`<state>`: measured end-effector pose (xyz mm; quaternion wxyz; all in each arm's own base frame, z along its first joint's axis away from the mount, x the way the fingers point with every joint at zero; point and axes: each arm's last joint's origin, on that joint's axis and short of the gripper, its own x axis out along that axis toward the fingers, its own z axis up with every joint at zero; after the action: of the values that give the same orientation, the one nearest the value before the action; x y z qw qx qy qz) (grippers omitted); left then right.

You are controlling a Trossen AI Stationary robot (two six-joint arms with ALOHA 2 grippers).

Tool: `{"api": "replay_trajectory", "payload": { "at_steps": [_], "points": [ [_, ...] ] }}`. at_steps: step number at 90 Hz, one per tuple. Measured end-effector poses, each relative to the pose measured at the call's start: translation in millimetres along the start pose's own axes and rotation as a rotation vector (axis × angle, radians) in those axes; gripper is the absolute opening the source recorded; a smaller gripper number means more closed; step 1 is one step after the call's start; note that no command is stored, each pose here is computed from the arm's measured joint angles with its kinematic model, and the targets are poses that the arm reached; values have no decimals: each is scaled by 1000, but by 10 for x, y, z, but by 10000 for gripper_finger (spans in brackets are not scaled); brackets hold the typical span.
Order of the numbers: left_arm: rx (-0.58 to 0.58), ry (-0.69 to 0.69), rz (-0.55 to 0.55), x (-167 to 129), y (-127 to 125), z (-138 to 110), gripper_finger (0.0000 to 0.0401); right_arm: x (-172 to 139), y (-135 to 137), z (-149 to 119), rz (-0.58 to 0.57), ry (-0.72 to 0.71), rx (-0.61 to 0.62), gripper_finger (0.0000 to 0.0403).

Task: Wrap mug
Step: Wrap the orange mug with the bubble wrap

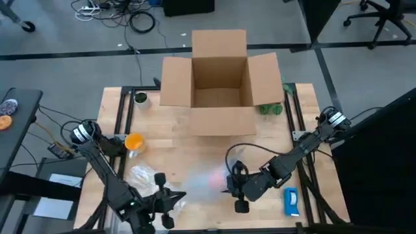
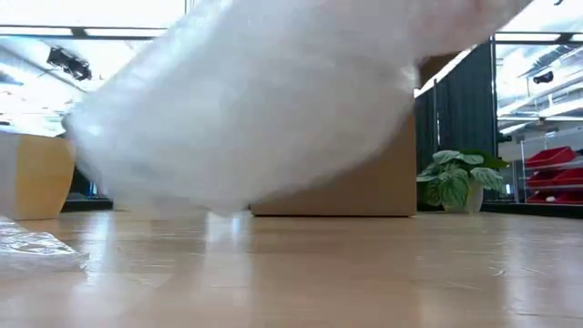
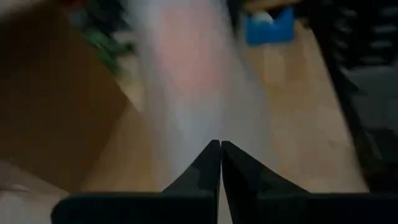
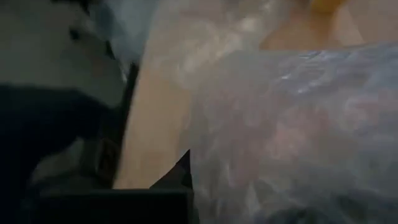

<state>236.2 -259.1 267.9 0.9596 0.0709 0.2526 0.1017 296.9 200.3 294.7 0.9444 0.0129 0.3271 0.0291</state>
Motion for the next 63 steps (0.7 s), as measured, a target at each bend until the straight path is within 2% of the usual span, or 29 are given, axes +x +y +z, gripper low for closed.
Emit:
{"api": "replay_trajectory", "payload": {
  "at_steps": [5,13,33,38,53,63],
  "points": [
    [-29,34,-21,87,39,26,0,-114,-9,119,-26,12,-21,24],
    [-51,39,12,230,100,63,0,-249,-26,235,-36,30,-57,24],
    [-60,39,76,633,217,126,0,-321,71,325,162,42,-101,24],
    [-46,27,48,746,200,151,0,-312,69,304,172,68,-103,24],
    [-9,-61,-138,985,136,295,0,-170,4,167,96,206,-112,24],
    [14,-49,-149,1080,197,300,0,-91,26,125,127,249,-115,24]
  ]
}}
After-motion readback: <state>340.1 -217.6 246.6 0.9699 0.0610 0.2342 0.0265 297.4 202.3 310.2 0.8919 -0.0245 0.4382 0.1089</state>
